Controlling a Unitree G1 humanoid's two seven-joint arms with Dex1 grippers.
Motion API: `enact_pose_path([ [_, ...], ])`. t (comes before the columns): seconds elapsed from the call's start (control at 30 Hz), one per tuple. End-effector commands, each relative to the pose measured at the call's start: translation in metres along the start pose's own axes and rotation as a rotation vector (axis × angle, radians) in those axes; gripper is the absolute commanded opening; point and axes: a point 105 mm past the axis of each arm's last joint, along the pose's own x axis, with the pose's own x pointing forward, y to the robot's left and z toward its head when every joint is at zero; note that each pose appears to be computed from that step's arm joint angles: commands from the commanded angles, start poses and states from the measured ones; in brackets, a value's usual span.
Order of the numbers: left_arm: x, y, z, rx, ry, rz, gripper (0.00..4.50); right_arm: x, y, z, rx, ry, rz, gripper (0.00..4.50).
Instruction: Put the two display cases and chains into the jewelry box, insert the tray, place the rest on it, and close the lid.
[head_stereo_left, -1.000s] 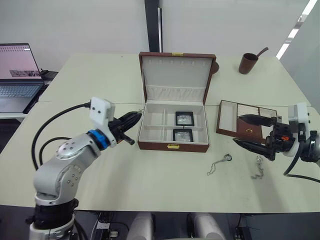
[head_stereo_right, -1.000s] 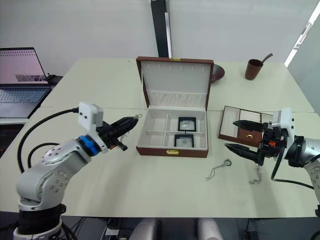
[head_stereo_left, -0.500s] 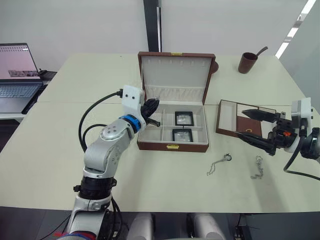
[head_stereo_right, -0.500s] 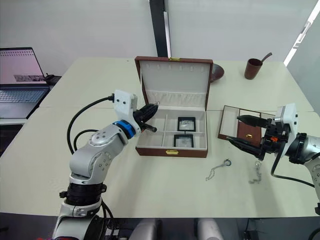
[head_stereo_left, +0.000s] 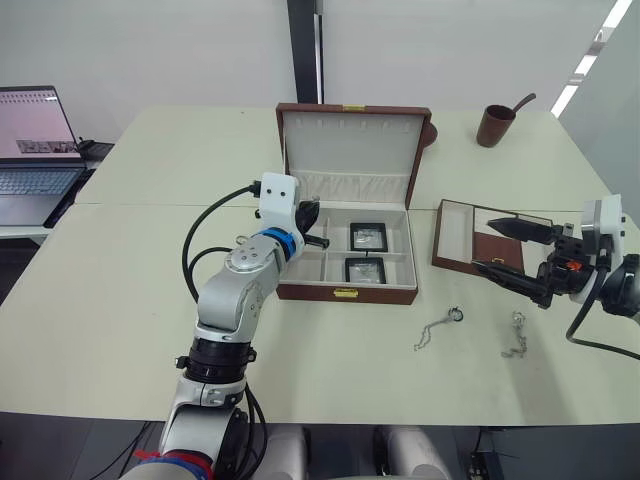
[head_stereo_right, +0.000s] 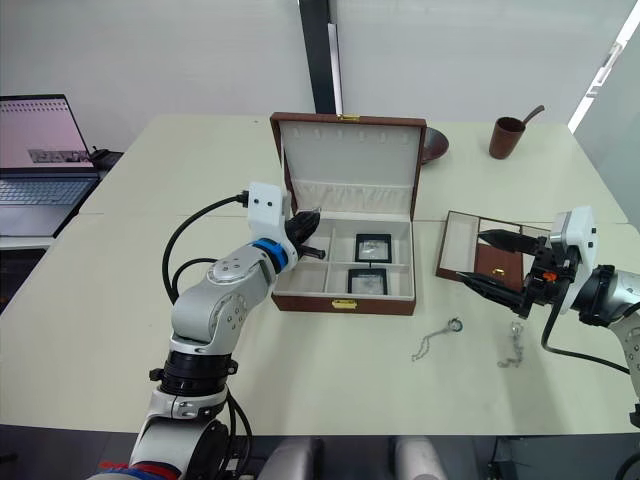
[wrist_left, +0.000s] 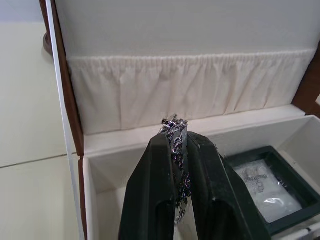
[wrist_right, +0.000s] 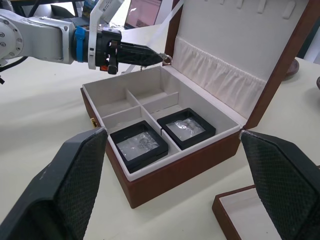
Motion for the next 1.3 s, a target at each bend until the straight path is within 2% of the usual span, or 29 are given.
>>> enact_pose_path([
  [0.03, -0.002, 0.006, 0.012, 0.011, -0.037, 0.034, 0.12, -0.002, -0.003, 0.012, -0.049, -0.032, -0.012, 4.5],
  [0.57, -0.005, 0.007, 0.004, -0.002, -0.017, 0.045, 0.12, 0.0, -0.005, 0.011, -0.051, -0.025, -0.014, 4.5],
  [0.63, -0.005, 0.006, 0.005, -0.003, -0.018, 0.039, 0.84, 0.0, -0.005, 0.011, -0.051, -0.025, -0.014, 4.5],
  [1.03, -0.004, 0.001, 0.005, -0.008, -0.023, 0.018, 4.48, 0.001, -0.005, 0.011, -0.05, -0.025, -0.014, 4.5],
  [1.3, -0.004, -0.013, 0.012, -0.006, -0.056, -0.062, 4.48, 0.001, -0.006, 0.01, -0.046, -0.021, -0.018, 4.5],
])
